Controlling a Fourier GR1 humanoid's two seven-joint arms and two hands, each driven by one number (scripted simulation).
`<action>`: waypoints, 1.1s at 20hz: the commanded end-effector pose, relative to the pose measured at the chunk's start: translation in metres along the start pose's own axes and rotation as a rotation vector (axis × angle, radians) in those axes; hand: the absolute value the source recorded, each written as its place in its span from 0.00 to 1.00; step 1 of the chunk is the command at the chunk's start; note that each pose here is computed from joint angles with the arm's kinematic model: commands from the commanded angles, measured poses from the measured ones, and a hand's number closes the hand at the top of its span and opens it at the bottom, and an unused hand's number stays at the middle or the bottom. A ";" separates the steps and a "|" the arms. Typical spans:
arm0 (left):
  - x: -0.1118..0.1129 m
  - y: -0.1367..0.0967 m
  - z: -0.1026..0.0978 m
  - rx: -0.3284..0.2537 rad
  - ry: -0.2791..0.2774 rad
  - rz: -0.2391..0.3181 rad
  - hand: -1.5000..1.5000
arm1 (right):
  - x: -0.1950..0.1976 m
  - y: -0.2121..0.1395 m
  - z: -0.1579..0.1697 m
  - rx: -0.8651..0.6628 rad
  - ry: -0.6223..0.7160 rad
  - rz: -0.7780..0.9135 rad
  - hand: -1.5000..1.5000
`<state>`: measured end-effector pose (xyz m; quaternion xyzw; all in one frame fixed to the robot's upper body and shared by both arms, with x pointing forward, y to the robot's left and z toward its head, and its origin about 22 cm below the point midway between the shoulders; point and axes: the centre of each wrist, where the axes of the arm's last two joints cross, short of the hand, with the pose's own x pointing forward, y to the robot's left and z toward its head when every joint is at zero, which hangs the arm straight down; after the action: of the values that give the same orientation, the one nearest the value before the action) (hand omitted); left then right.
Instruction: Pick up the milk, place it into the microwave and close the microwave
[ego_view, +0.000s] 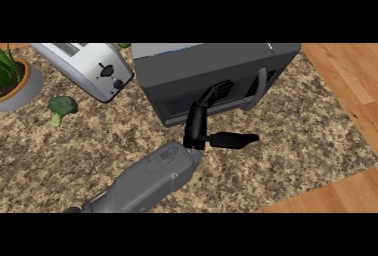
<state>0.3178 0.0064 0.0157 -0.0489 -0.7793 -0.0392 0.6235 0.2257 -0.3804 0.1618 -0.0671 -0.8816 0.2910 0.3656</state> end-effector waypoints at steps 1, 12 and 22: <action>0.007 0.006 -0.020 0.090 0.000 0.000 0.00 | 0.002 -0.007 -0.008 0.002 -0.007 0.037 1.00; 0.005 0.008 -0.025 0.098 -0.034 0.006 0.00 | -0.001 -0.009 -0.022 0.001 -0.021 0.052 1.00; 0.009 0.004 -0.027 0.093 -0.054 0.031 0.00 | -0.046 0.031 -0.008 -0.075 0.015 -0.392 0.00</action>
<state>0.3200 0.0026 0.0176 -0.0654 -0.7952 -0.0217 0.6024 0.2569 -0.3680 0.1322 0.0533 -0.8920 0.1998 0.4020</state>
